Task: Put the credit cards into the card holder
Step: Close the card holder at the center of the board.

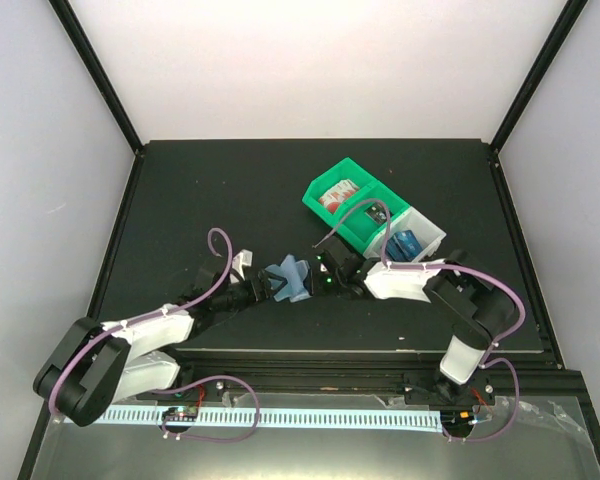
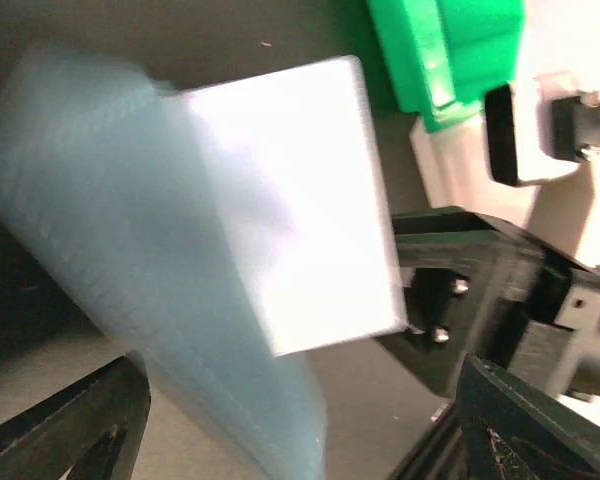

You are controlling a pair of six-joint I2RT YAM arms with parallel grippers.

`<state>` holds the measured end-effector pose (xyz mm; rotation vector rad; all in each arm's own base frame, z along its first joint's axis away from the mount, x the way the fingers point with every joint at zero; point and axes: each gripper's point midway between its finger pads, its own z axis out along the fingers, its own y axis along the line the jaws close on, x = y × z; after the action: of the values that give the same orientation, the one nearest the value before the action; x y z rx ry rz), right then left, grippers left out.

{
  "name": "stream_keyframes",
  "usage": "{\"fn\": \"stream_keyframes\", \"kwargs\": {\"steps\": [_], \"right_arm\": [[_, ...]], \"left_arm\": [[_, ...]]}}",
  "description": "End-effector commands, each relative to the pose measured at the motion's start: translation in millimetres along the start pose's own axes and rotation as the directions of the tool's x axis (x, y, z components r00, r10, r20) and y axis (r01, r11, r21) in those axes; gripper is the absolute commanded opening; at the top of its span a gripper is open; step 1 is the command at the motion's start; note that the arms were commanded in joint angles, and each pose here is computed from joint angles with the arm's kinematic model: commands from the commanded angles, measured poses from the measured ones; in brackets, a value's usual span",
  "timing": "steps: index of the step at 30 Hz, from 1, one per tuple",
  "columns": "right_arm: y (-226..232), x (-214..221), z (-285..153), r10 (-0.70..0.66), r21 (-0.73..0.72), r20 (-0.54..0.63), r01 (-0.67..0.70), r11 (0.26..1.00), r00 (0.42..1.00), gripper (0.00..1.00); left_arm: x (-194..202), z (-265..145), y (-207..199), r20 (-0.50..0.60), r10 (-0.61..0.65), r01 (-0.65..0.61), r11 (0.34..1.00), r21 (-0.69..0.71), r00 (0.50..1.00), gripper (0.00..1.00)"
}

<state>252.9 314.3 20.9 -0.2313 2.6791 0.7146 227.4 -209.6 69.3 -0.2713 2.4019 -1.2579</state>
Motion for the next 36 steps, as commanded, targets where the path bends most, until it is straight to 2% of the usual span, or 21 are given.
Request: {"fn": "stream_keyframes", "kwargs": {"steps": [1,14,17,27,32,36], "right_arm": [[9,42,16,-0.014,-0.053,-0.145,0.006,0.999,0.989,0.36],[23,46,18,-0.031,-0.080,-0.151,0.019,0.997,0.988,0.37],[22,46,18,-0.032,-0.074,-0.152,0.021,0.997,0.988,0.37],[22,46,17,-0.033,-0.071,-0.142,0.023,0.997,0.989,0.37],[22,45,17,-0.029,-0.063,-0.135,0.021,0.998,0.990,0.37],[22,47,18,-0.031,-0.064,-0.138,0.022,0.998,0.990,0.37]], "left_arm": [[1,-3,-40,-0.021,0.113,-0.108,0.981,0.161,0.993,0.85],[13,7,-24,-0.098,0.107,-0.095,0.987,0.126,0.989,0.85],[12,5,-22,-0.088,0.108,-0.098,0.990,0.106,0.990,0.84],[3,-6,13,-0.036,0.111,-0.115,0.986,-0.119,0.993,0.85],[-1,-23,46,0.009,0.106,-0.098,0.946,-0.309,0.994,0.86],[-1,-28,37,0.019,0.126,-0.116,0.956,-0.271,0.992,0.85]]}}
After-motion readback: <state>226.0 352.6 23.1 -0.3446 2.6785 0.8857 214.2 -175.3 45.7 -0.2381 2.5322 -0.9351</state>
